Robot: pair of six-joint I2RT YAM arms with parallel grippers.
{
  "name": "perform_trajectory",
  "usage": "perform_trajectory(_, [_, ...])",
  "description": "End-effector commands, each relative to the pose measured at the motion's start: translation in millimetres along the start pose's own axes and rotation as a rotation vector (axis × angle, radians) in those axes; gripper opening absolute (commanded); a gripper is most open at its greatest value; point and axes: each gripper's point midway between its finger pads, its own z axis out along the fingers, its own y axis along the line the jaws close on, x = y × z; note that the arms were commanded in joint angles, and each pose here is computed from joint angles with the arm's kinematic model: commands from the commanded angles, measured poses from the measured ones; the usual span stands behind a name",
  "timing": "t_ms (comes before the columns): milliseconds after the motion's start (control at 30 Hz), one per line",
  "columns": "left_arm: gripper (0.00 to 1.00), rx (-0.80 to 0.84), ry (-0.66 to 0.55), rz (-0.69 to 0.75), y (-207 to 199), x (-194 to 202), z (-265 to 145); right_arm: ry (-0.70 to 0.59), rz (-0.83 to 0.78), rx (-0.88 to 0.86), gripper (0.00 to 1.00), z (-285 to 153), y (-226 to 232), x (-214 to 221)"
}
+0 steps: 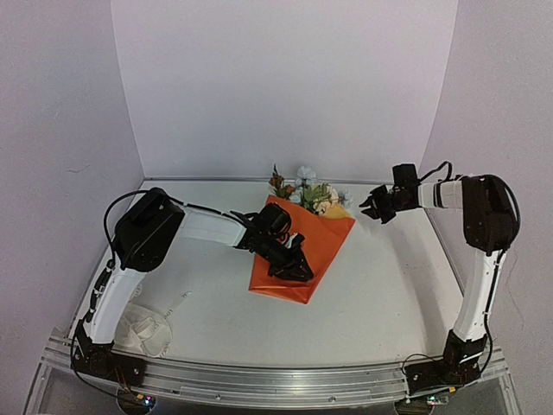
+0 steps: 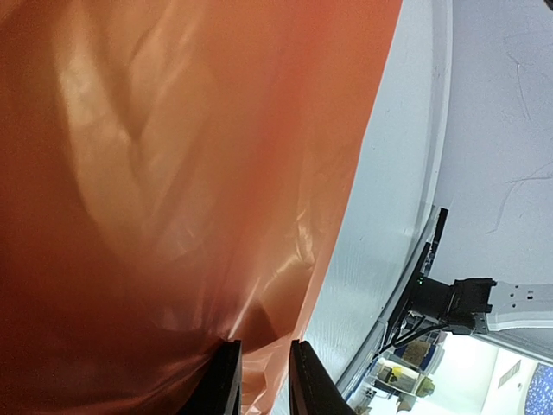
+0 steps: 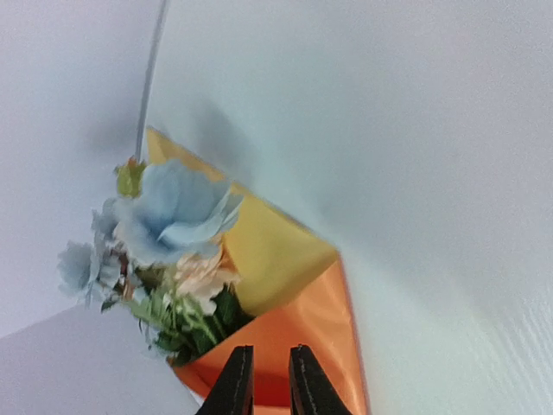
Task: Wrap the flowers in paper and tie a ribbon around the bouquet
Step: Adjust the folded bouquet at the center of the board.
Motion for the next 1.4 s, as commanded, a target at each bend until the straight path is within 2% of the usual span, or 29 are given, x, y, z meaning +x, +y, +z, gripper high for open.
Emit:
perform_trajectory(0, [0.24,-0.035,-0.062,0.028,-14.4,-12.8,-21.6,0.047,-0.233,-0.045,0.23,-54.9,44.9,69.5])
perform_trajectory(167, [0.28,0.015,-0.096,0.095,-47.2,-9.4,-49.3,0.13,-0.318,-0.028,0.25,-64.7,28.8,134.7])
perform_trajectory(333, [0.31,0.04,-0.137,0.116,-56.6,-2.2,-78.3,0.202,-0.361,-0.04,0.26,-69.0,19.4,187.5])
perform_trajectory(533, [0.29,0.011,-0.173,0.046,-18.7,9.8,-104.9,0.296,-0.338,-0.084,0.24,-53.2,10.1,244.2])
perform_trajectory(700, [0.23,-0.017,-0.126,-0.006,19.4,32.3,-105.1,0.341,-0.322,-0.077,0.24,-37.6,-5.9,275.0])
perform_trajectory(833, [0.21,-0.017,-0.092,-0.039,37.5,48.1,-99.5,0.384,-0.286,-0.058,0.23,-24.0,-28.2,293.4])
perform_trajectory(1033, [0.2,-0.015,-0.09,-0.098,62.6,51.9,-94.3,0.403,-0.239,-0.005,0.22,-10.9,-65.9,298.0])
perform_trajectory(1167, [0.19,-0.018,-0.089,-0.128,69.8,56.3,-94.0,0.412,-0.21,0.023,0.21,-9.5,-88.5,299.1])
perform_trajectory(1367, [0.19,0.025,-0.108,-0.119,59.5,53.5,-101.5,0.412,-0.205,0.07,0.21,-6.5,-113.2,298.7])
